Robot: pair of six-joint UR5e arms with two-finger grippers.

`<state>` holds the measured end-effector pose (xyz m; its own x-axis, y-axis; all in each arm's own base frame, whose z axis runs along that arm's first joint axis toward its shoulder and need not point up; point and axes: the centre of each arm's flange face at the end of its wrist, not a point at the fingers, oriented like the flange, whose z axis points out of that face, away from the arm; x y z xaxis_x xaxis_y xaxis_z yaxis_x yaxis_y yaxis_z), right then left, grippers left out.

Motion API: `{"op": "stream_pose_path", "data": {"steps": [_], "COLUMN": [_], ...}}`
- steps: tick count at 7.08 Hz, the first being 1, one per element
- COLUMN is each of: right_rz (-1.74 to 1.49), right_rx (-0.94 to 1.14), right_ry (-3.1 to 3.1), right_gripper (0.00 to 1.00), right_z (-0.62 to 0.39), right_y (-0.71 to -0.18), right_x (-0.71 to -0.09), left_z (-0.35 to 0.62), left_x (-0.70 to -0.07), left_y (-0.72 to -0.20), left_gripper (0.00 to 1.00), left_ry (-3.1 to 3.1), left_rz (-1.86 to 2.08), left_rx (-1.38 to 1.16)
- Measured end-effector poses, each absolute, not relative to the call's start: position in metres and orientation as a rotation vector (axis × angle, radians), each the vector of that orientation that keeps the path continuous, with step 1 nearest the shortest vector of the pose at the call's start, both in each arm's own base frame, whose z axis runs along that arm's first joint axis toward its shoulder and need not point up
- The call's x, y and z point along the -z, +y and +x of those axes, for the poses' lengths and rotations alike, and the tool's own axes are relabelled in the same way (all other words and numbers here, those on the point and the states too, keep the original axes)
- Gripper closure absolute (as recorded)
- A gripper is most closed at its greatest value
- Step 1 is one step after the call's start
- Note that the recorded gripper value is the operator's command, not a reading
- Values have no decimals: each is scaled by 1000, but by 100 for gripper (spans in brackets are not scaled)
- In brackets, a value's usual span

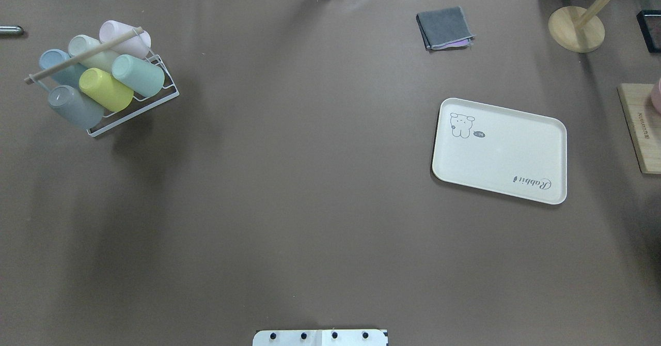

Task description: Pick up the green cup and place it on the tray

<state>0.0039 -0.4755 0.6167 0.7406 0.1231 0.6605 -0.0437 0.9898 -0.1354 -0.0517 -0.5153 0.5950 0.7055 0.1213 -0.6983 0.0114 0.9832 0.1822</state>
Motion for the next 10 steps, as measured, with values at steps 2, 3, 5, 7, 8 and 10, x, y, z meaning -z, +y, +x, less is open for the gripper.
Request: {"op": "stream_pose_path", "data": {"steps": [2, 3, 5, 7, 8, 10], "right_rz": [-96, -91, -88, -83, -79, -72], "right_rx": [-84, -82, -81, -80, -79, -77], "right_ry": [-733, -733, -731, -730, -732, -712], "right_gripper": [0, 0, 0, 0, 0, 0], "right_z": [4, 4, 4, 3, 3, 4], "right_y": [-478, -479, -480, -481, -481, -481], "right_x": [-609, -607, -605, -602, -600, -600], "left_z": [-51, -51, -51, -50, -49, -48], "left_x": [-595, -595, -590, -576, -570, -555], "left_y": [-517, -517, -518, -525, -528, -533], "left_gripper": [1, 1, 1, 1, 1, 1], "left_ry": [786, 787, 788, 787, 787, 786], "left_rz": [205, 212, 224, 264, 293, 335], "left_rx": [-72, -75, -81, -99, -113, -133]}}
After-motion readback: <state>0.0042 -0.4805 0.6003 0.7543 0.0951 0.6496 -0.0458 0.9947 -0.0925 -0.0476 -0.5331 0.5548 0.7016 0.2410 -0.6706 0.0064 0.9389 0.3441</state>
